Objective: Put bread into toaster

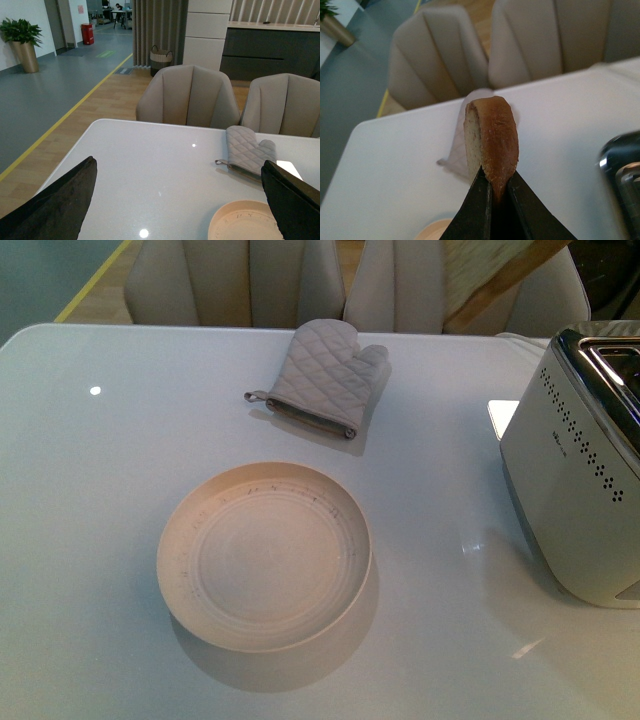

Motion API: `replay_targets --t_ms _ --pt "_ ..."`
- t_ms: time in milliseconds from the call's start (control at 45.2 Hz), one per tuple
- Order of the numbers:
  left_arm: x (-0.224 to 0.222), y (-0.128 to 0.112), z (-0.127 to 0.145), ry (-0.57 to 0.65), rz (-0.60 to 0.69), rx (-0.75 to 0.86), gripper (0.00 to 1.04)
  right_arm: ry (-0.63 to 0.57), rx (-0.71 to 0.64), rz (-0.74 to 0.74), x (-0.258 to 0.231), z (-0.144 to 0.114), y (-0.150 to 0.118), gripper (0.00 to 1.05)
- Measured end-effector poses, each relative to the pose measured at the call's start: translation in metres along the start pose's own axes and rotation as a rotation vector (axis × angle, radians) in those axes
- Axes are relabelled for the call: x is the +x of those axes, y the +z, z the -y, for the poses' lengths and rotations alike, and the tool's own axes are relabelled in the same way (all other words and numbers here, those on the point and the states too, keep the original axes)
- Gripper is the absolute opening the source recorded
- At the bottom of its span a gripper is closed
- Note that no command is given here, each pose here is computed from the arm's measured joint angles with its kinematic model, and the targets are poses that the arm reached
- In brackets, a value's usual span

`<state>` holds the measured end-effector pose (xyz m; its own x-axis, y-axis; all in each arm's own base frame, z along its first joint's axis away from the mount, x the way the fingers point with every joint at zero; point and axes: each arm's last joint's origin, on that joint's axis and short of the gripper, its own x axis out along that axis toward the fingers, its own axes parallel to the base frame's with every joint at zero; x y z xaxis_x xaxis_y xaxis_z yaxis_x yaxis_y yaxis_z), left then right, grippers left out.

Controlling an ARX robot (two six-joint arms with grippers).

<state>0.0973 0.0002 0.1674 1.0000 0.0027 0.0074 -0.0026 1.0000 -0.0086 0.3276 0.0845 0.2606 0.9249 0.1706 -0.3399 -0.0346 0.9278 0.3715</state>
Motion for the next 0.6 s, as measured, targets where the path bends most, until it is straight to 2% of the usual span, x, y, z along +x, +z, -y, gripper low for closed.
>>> replay_targets --t_ms 88,199,398,597 --pt "0.0 0.0 0.0 0.0 0.0 0.0 0.98 -0.05 -0.141 0.068 -0.031 0.002 0.039 0.03" --pt "0.0 0.0 0.0 0.0 0.0 0.0 0.98 -0.084 -0.257 0.067 -0.052 0.007 0.055 0.03" --pt "0.0 0.0 0.0 0.0 0.0 0.0 0.98 -0.174 -0.378 0.003 -0.061 0.02 0.054 0.03" --pt "0.0 0.0 0.0 0.0 0.0 0.0 0.98 -0.253 -0.391 -0.088 -0.059 0.035 0.04 0.03"
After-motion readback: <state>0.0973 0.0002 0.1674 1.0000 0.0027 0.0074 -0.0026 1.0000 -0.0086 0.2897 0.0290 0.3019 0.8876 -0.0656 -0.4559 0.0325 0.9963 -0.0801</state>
